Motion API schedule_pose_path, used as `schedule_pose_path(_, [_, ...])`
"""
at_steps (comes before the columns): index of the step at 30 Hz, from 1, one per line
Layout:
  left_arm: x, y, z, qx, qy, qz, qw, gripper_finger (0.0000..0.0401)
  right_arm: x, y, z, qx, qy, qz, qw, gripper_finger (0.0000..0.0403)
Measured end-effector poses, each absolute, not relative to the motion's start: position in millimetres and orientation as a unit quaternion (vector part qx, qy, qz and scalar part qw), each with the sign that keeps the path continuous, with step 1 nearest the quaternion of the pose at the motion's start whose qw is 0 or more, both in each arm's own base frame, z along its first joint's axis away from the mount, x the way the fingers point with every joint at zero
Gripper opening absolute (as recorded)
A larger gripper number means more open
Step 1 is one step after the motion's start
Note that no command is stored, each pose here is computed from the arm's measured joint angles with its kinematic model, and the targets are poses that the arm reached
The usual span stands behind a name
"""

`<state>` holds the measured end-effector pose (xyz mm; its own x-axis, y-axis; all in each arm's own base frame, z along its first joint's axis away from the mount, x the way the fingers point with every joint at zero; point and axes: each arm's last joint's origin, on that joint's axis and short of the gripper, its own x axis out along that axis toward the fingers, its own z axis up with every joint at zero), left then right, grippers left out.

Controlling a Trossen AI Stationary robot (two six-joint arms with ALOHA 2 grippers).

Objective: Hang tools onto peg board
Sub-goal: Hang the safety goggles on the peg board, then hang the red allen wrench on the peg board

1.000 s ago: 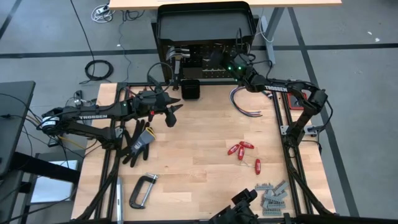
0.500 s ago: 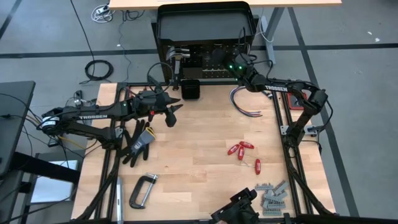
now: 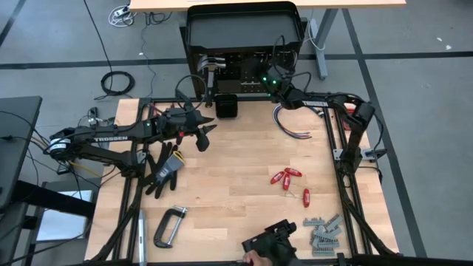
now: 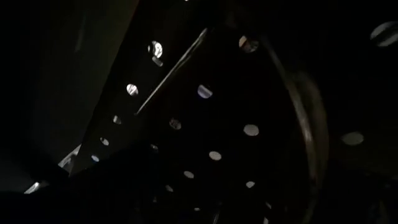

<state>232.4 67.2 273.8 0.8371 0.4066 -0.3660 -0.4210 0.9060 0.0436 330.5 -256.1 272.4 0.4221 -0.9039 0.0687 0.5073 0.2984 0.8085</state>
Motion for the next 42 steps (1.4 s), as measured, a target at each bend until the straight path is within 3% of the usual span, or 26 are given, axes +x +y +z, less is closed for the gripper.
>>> schedule_pose_path(5, [232.4, 67.1, 273.7, -0.013, 0.189, 0.215, 0.958, 0.0125, 331.1, -255.0, 272.8, 0.357, -0.279, -0.477, 0.753, 0.0363])
schedule_pose_path(14, [232.5, 67.2, 273.9, -0.013, 0.187, 0.215, 0.958, 0.0125, 330.6, -255.7, 268.9, 0.335, -0.252, -0.499, 0.758, 0.0238])
schedule_pose_path(18, [232.5, 67.2, 273.9, -0.013, 0.187, 0.215, 0.959, 0.0125, 335.0, -247.8, 269.7, 0.297, -0.214, -0.508, 0.78, 0.0215])
schedule_pose_path(25, [232.5, 67.2, 273.9, -0.013, 0.187, 0.215, 0.958, 0.0125, 329.1, -233.5, 277.9, 0.241, -0.135, -0.57, 0.774, 0.0237])
schedule_pose_path(36, [232.7, 67.2, 274.4, -0.013, 0.184, 0.215, 0.959, 0.0124, 313.5, -223.5, 271.5, 0.234, -0.002, -0.608, 0.759, 0.0337])
schedule_pose_path(42, [232.7, 67.2, 274.5, -0.016, 0.183, 0.216, 0.959, 0.0124, 311.9, -221.1, 264.9, 0.232, 0.042, -0.606, 0.76, 0.0366])
